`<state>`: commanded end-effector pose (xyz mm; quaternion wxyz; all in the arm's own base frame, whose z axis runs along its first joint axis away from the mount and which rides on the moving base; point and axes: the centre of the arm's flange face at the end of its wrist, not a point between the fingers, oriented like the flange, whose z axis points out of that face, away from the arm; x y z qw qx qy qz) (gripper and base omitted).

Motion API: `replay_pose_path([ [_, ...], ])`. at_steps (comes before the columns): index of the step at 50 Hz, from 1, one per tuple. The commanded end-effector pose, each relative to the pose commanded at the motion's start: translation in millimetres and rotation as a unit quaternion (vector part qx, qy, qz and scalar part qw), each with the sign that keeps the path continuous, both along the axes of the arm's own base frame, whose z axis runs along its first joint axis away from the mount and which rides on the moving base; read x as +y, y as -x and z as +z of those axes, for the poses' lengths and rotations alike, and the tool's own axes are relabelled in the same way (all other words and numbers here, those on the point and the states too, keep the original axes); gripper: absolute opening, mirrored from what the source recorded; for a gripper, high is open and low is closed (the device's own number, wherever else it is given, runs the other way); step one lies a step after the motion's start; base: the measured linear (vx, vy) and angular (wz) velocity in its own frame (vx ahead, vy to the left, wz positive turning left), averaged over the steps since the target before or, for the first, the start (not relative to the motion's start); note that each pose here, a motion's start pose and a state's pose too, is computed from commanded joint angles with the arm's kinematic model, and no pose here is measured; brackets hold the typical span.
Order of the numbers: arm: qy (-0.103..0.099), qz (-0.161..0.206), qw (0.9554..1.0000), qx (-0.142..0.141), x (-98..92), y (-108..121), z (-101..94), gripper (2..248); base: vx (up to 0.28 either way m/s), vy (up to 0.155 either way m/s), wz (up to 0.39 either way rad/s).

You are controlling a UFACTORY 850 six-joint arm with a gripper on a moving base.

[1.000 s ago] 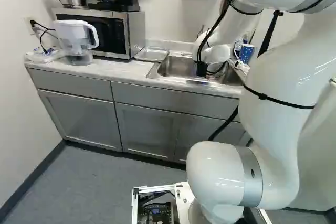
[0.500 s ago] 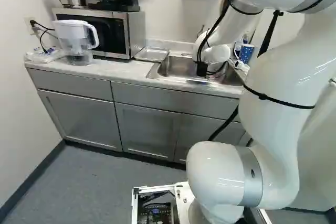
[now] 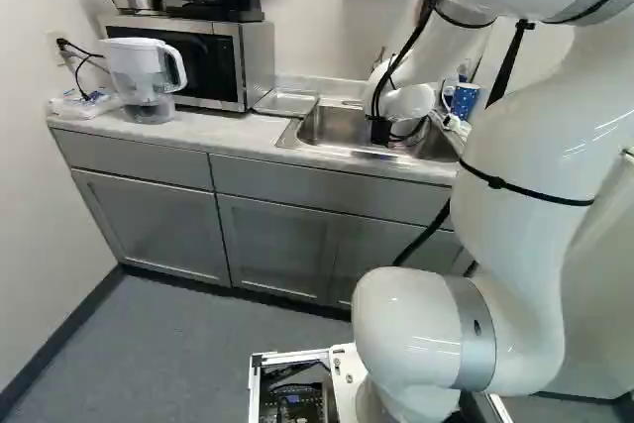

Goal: Rinse the cup and place it in the tray

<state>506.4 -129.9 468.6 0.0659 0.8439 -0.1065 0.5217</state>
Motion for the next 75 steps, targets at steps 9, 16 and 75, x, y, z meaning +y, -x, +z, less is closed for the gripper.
replay_pose_path([
  [9,0.0,0.012,0.9999,0.0,12.7,0,0.1,125,0.0,0.0,0.0],
  [16,0.001,0.022,0.9998,-0.003,23.5,0,3.6,125,0.0,0.0,0.0],
  [75,0.011,0.077,0.9948,-0.065,80.6,-8,67.8,125,0.0,0.0,0.0],
])
